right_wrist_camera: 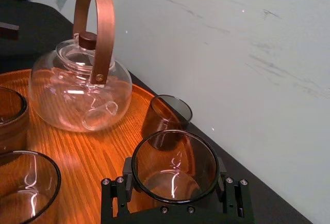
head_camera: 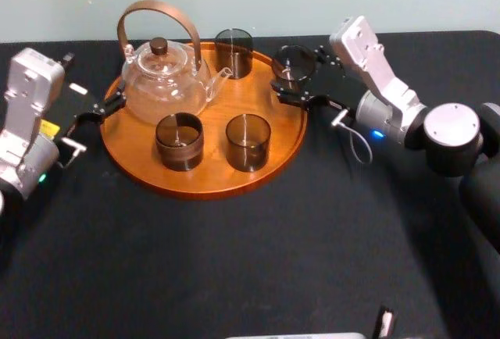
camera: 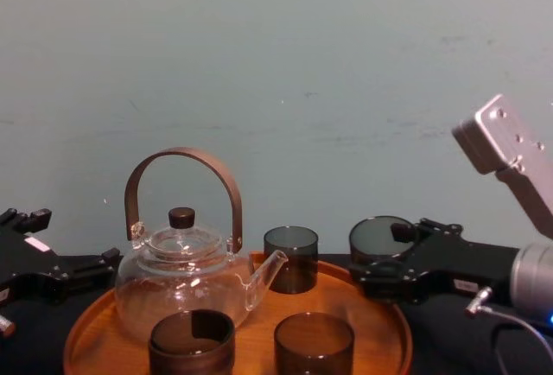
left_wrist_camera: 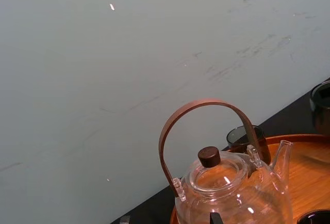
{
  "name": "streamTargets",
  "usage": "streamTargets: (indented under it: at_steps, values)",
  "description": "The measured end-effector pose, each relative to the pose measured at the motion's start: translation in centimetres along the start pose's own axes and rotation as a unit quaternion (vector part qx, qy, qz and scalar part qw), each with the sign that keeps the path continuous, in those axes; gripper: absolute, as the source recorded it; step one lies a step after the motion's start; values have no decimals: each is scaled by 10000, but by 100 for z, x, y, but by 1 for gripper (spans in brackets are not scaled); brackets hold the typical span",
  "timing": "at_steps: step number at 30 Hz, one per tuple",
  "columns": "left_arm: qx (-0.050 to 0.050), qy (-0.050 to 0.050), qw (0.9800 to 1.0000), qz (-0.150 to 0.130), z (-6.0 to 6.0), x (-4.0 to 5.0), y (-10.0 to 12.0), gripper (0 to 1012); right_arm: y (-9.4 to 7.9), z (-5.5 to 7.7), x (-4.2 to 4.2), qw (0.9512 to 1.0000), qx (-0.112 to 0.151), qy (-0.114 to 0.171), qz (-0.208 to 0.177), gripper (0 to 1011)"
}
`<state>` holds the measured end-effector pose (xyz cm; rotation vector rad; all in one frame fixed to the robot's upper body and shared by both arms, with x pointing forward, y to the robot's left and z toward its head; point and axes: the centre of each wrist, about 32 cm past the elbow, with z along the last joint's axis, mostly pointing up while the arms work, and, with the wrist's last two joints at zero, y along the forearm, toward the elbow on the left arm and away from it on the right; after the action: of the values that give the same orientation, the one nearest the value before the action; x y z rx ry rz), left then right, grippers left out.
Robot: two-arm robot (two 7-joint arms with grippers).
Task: Pick up the glass from the table and place it on the tray.
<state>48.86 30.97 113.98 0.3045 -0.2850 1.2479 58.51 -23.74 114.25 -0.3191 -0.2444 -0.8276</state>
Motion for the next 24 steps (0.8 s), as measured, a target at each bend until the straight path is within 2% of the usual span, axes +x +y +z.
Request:
streamTargets:
  at_steps: [15,24]
  values:
    - [0,0,10000,0,0,0,0,1001,211,-65,-22,9997,112,53,230,905]
    - [0,0,10000,0,0,0,0,1001,318,-140,-36,9990,91,227,368,904]
